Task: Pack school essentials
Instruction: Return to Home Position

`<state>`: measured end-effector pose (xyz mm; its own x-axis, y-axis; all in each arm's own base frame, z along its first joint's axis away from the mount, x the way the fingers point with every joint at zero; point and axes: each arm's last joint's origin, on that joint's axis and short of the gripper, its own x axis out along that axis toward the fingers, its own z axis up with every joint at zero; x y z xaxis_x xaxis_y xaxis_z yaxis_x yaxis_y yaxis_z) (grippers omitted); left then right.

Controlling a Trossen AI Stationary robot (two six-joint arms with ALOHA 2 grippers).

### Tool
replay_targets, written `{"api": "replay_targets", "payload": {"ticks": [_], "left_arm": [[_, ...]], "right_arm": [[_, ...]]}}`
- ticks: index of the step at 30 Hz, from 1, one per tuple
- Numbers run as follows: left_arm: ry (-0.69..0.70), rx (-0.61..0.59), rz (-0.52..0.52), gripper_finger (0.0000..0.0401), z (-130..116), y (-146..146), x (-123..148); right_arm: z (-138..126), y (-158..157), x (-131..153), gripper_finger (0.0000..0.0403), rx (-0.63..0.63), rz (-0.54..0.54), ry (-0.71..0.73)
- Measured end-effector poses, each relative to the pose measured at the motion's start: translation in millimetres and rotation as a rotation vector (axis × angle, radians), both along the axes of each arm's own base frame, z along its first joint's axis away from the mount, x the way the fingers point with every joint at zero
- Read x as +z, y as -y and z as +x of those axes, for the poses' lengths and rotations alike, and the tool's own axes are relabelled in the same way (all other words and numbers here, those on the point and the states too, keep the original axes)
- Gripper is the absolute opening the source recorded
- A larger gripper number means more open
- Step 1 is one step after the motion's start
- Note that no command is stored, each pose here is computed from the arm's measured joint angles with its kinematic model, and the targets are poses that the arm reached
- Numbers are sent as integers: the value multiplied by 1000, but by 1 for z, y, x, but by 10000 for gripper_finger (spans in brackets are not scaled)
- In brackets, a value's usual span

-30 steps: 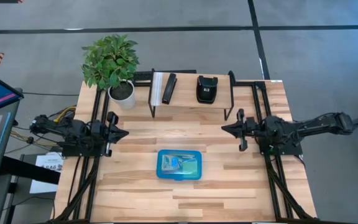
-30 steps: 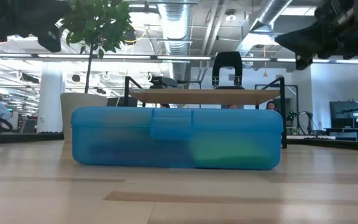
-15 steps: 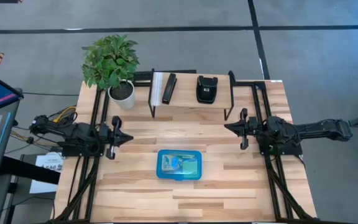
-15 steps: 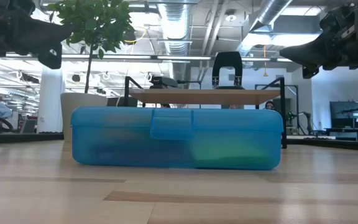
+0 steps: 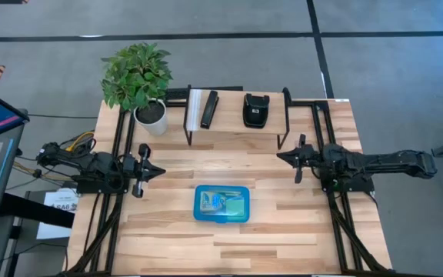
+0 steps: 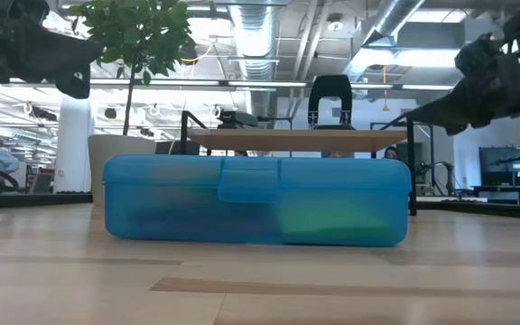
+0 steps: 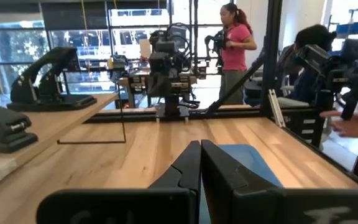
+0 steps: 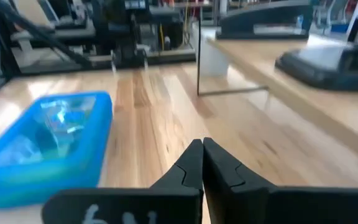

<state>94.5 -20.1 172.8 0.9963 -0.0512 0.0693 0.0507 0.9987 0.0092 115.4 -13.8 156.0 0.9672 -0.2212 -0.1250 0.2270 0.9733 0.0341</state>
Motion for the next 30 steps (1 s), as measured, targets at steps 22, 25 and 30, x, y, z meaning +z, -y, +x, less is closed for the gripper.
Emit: {"api": "replay_targets", "payload": {"ticks": [22, 25, 30], "left_arm": [[-5, 0, -46, 0, 0, 0, -1], [-5, 0, -47, 0, 0, 0, -1], [-5, 0, -47, 0, 0, 0, -1]], "right_arm": [[-1, 0, -6, 28, -3, 5, -58], [-1, 0, -6, 28, -3, 5, -58], [-1, 0, -6, 27, -3, 6, -58]]}}
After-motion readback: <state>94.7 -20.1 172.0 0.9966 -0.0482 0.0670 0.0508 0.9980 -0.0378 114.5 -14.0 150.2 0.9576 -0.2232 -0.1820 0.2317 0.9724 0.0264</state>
